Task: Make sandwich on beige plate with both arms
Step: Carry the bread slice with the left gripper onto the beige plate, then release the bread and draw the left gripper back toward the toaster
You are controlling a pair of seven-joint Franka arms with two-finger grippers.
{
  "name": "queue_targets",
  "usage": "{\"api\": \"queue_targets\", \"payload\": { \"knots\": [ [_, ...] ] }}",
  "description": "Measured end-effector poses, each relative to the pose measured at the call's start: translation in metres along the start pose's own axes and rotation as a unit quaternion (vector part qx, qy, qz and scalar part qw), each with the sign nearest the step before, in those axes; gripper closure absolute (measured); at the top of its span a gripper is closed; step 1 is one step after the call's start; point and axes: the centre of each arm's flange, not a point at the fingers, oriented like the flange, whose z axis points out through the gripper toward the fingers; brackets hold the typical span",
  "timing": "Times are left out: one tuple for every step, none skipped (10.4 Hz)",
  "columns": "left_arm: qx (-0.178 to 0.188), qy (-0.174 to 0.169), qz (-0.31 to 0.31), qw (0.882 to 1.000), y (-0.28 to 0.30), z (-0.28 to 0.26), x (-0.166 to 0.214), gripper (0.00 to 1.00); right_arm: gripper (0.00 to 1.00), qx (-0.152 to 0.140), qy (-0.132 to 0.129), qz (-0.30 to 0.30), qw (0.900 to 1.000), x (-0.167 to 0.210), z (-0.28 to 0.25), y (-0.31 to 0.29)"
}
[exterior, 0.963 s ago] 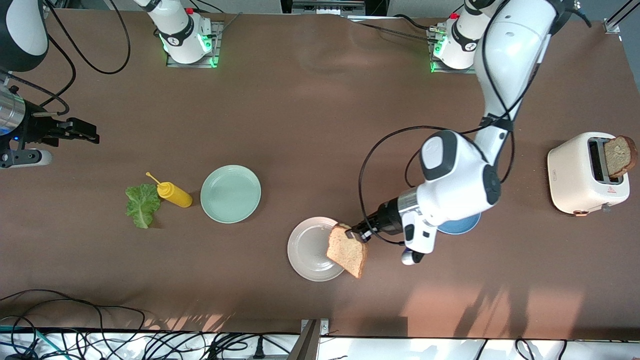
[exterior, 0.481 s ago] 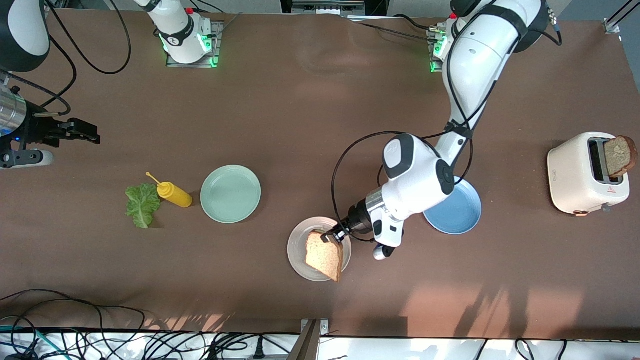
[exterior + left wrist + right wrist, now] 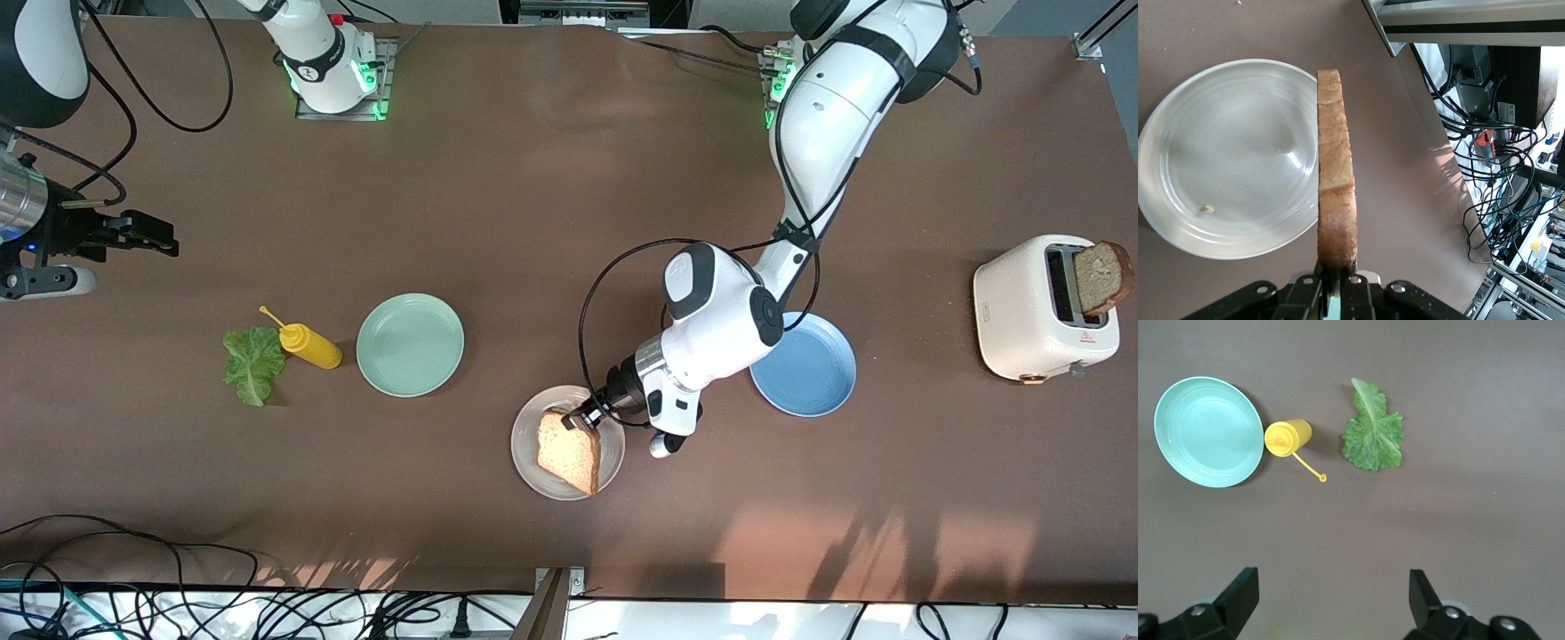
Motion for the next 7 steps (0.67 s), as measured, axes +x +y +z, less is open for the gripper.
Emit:
{"api": "queue_targets", "payload": {
  "knots": [
    [0.001, 0.0, 0.001, 1.0, -0.004, 0.007, -0.003, 0.92, 0.0, 0.0, 0.0, 0.0, 1.0, 0.0, 0.0, 0.0],
    [0.003, 0.0, 0.001, 1.0, -0.008, 0.014, -0.006, 0.92, 0.0, 0.0, 0.0, 0.0, 1.0, 0.0, 0.0, 0.0],
    [0.004, 0.0, 0.001, 1.0, -0.011, 0.018, -0.008, 0.92, 0.0, 0.0, 0.0, 0.0, 1.0, 0.0, 0.0, 0.0],
    [0.005, -0.001, 0.001, 1.0, -0.012, 0.021, -0.009, 0.92, 0.0, 0.0, 0.0, 0.0, 1.0, 0.0, 0.0, 0.0],
    [0.004, 0.0, 0.002, 1.0, -0.011, 0.021, -0.009, 0.92, 0.0, 0.0, 0.0, 0.0, 1.0, 0.0, 0.0, 0.0],
    [0.003, 0.0, 0.002, 1.0, -0.011, 0.02, -0.009, 0.9, 0.0, 0.0, 0.0, 0.0, 1.0, 0.0, 0.0, 0.0],
    [0.002, 0.001, 0.002, 1.0, -0.011, 0.02, -0.009, 0.8, 0.0, 0.0, 0.0, 0.0, 1.0, 0.0, 0.0, 0.0]
  ]
}}
